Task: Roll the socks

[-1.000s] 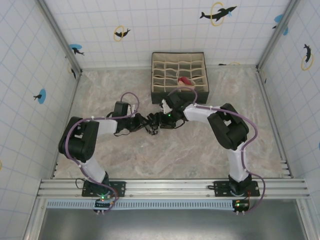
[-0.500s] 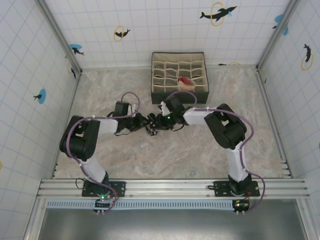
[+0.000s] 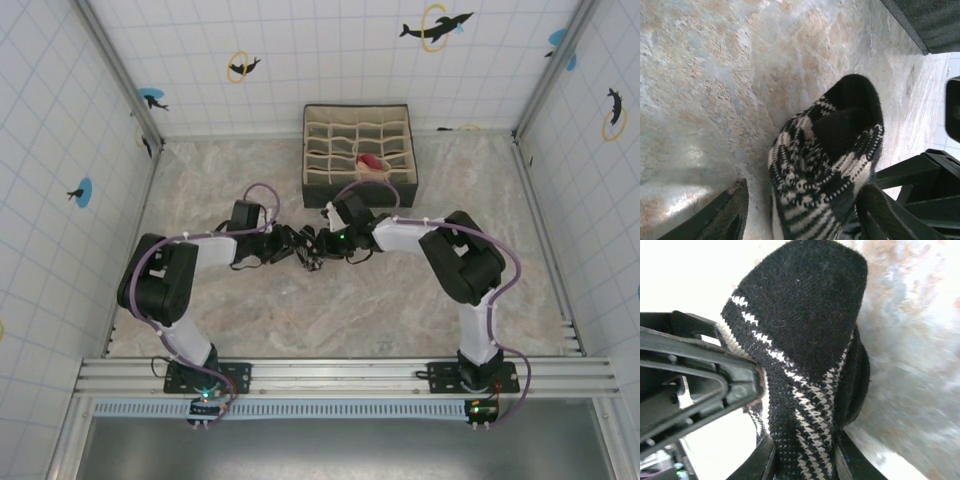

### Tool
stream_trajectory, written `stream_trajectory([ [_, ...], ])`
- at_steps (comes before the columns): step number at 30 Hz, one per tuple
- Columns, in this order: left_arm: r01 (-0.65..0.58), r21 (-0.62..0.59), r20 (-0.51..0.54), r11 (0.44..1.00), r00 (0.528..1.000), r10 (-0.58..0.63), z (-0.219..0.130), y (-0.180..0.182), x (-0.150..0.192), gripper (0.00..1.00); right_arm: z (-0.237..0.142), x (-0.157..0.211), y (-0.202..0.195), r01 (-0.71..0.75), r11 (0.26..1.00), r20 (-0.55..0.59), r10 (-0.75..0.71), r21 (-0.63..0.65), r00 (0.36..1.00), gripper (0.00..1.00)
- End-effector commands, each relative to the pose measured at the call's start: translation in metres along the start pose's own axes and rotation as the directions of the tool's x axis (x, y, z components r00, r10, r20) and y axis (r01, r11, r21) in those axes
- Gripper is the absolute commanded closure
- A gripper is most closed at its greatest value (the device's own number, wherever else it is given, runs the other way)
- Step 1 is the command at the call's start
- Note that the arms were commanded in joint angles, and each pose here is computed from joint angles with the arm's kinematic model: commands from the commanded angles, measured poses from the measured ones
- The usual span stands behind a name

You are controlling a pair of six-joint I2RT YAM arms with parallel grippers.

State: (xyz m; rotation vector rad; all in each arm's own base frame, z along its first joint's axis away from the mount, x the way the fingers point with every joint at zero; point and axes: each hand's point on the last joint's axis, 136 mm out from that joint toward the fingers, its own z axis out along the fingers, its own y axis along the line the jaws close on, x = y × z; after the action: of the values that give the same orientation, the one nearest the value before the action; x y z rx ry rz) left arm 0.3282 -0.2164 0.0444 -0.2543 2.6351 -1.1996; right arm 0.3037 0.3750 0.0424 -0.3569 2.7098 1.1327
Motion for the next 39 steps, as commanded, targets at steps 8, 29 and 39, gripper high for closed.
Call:
stream_trajectory([
  [8, -0.139, -0.046, 0.141, 0.989, 0.979, 0.144, -0.039, -0.063, -0.066, 0.35, -0.092, -0.045, 0.015, 0.208, 0.935, 0.207, -0.273, 0.287, 0.939, 1.00],
  [29, -0.209, -0.072, 0.207, 0.975, 0.953, 0.220, 0.018, -0.078, -0.174, 0.43, -0.241, -0.081, 0.007, 0.142, 0.690, 0.418, -0.574, 0.709, 0.704, 1.00],
  [39, -0.193, -0.093, 0.156, 0.977, 0.966, 0.206, 0.043, -0.059, -0.162, 0.60, -0.248, -0.094, -0.001, 0.137, 0.648, 0.385, -0.595, 0.749, 0.705, 1.00],
])
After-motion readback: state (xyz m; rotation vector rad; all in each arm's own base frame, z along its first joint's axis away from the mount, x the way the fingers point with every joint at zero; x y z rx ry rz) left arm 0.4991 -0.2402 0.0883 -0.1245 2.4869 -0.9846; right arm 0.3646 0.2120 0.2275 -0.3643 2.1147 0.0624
